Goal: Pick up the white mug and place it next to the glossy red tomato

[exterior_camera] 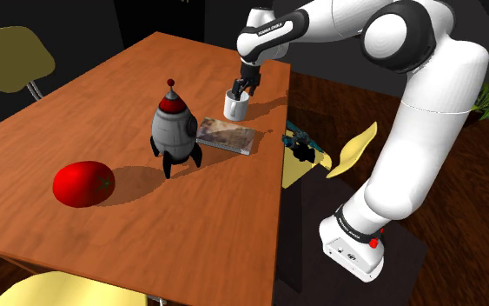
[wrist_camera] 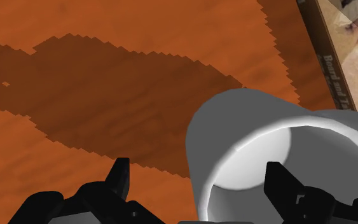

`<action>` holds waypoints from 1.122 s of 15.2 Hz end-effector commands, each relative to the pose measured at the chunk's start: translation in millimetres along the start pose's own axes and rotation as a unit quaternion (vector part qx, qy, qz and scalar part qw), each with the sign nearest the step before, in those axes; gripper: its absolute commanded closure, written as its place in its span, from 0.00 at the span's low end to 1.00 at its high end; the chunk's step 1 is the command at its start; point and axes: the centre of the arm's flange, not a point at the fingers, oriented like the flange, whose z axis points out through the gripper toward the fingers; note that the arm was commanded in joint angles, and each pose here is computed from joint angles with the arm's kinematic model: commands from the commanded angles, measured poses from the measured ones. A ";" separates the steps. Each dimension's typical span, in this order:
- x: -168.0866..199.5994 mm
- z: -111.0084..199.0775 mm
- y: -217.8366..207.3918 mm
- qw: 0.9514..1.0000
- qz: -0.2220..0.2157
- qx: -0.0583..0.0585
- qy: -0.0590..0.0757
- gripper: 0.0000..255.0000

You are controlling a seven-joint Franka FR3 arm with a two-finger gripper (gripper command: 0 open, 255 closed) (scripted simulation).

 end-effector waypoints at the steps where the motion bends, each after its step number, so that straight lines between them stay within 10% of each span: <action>1: 0.1 0.6 0.0 1.000 0.000 0.000 0.000 0.00; 4: 0.1 0.5 0.0 1.000 0.000 0.000 0.000 0.00; 5: 0.1 0.5 0.0 1.000 0.000 0.000 0.000 1.00; 17: 0.3 -15.3 -0.1 1.000 0.000 0.000 0.000 1.00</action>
